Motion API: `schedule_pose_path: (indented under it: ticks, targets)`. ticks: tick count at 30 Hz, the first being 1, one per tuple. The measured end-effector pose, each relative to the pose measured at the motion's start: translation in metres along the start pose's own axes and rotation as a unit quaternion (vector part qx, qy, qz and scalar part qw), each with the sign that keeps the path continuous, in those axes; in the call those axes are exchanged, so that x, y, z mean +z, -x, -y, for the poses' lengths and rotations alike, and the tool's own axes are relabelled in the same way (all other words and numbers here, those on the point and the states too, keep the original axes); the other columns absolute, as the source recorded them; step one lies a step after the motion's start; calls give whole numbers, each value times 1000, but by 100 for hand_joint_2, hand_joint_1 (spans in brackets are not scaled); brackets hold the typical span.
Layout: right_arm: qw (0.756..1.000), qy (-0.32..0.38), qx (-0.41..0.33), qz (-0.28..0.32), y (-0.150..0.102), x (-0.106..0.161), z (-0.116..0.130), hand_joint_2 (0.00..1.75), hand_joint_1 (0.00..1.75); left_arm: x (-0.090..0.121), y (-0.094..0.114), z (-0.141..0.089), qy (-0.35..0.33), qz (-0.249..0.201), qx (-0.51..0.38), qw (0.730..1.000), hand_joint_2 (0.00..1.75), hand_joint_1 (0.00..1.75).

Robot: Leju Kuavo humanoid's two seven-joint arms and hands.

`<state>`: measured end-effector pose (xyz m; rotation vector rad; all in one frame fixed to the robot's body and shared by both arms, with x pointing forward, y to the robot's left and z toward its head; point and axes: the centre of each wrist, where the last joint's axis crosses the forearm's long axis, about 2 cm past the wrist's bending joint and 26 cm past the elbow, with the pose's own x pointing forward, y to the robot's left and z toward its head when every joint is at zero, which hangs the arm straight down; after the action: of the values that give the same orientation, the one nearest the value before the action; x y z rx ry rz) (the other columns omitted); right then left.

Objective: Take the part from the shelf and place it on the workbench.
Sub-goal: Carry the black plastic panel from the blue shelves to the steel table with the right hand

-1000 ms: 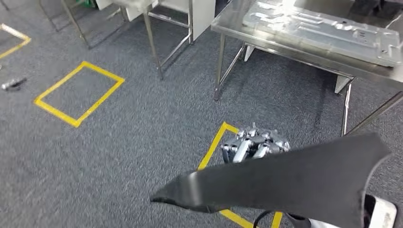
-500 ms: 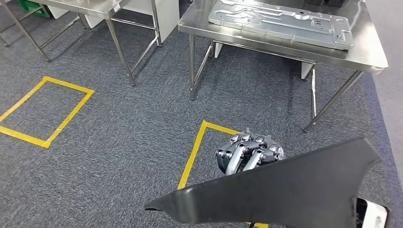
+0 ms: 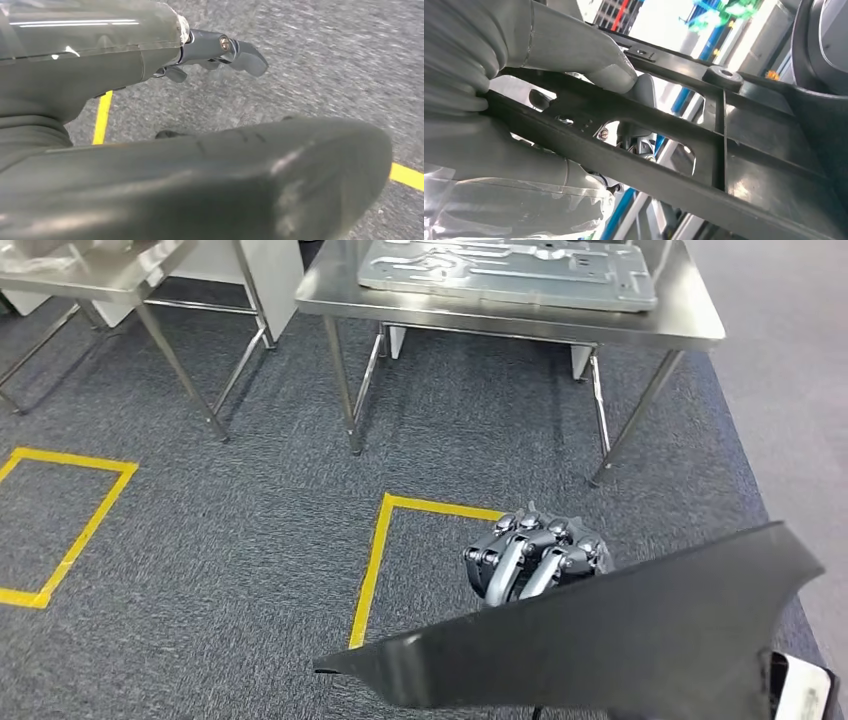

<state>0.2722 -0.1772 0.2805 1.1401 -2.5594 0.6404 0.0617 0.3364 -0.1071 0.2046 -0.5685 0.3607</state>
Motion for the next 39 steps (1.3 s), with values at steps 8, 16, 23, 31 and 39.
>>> schedule_pose_path:
  ticks: [8,16,23,31,39]
  targets:
    - [1000,6,-2,-3,3,1,0,175,171,1,3,-1,5,-5,4,1000,0,0]
    - [1000,12,2,-2,3,1,2,175,171,1,1,1,14,-3,4,1000,0,0]
    - [1000,19,16,-5,3,1,5,175,171,2,4,0,17,-5,5,1000,0,0]
    - [1000,18,22,1,0,-1,6,175,171,1,2,0,23,2,5,1000,0,0]
    - [1000,18,20,0,0,0,4,175,171,2,6,-2,22,0,5,1000,0,0]
